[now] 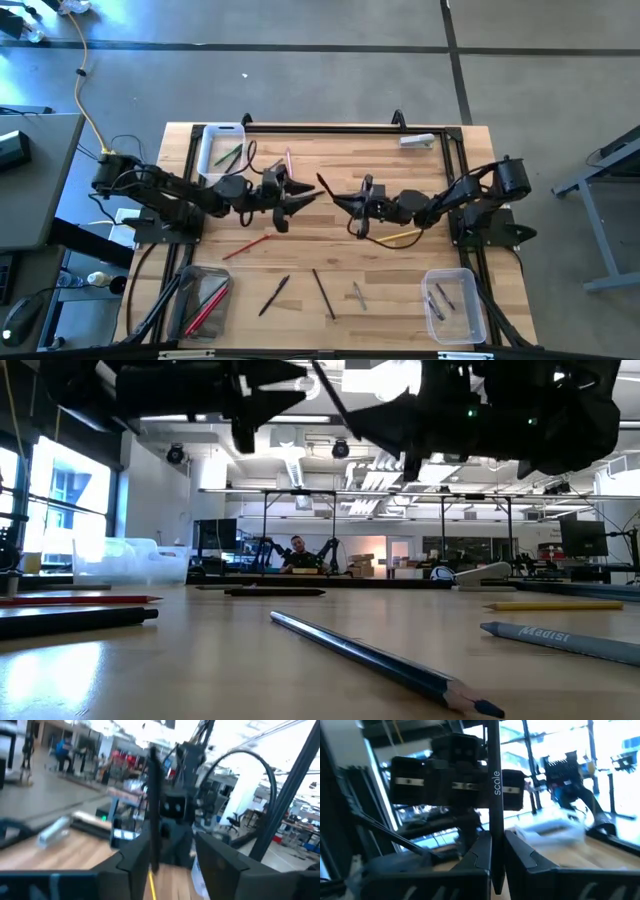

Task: Sort crayons/erasers/pens/pencils in bins
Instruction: Put the top black pen into the top transparent bin

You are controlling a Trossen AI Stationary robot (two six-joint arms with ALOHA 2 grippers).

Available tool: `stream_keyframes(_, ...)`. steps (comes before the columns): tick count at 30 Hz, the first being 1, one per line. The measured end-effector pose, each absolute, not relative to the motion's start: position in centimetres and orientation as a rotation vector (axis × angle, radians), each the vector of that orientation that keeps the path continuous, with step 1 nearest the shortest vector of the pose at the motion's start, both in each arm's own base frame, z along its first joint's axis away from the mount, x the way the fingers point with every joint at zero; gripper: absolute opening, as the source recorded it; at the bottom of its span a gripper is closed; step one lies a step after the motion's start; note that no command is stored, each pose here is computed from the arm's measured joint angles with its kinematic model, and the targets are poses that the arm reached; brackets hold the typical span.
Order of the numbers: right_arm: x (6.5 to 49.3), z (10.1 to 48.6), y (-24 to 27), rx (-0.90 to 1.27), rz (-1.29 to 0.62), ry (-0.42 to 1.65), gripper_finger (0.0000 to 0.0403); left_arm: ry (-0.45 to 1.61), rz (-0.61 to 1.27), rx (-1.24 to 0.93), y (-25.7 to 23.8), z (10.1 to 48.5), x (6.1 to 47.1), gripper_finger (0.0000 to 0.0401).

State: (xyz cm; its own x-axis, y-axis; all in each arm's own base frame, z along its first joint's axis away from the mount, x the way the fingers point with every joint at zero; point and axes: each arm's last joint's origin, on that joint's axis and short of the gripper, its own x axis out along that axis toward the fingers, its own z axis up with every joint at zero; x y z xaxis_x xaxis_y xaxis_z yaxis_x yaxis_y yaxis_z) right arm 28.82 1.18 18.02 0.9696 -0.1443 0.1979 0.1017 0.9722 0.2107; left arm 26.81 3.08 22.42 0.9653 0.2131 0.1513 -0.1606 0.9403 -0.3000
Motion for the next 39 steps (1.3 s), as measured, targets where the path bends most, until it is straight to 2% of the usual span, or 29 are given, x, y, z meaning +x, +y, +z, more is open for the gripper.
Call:
stream_keyframes(7, 28.6, 18.6, 2.7, 0.148, -0.073, -0.263, 0.0005, -0.253, 0.151, -0.244, 3.1, 24.9, 27.9, 0.0176)
stream_keyframes(21, 29.2, 19.4, 4.0, 0.095, -0.007, -0.283, 0.0005, -0.272, 0.025, -0.132, 2.0, 26.2, 30.0, 0.0170)
stream_keyframes(25, 29.2, 19.3, 4.0, 0.090, -0.007, -0.277, 0.0005, -0.268, 0.024, -0.097, 1.6, 26.3, 30.2, 0.0140)
stream_keyframes(33, 29.2, 19.3, 4.0, 0.090, -0.003, -0.270, 0.0018, -0.280, 0.028, -0.059, 1.7, 26.5, 30.2, 0.0032)
stream_keyframes(39, 29.3, 18.9, 4.1, 0.089, 0.004, -0.230, 0.0071, -0.280, 0.026, -0.040, 1.6, 26.5, 30.2, 0.0028)
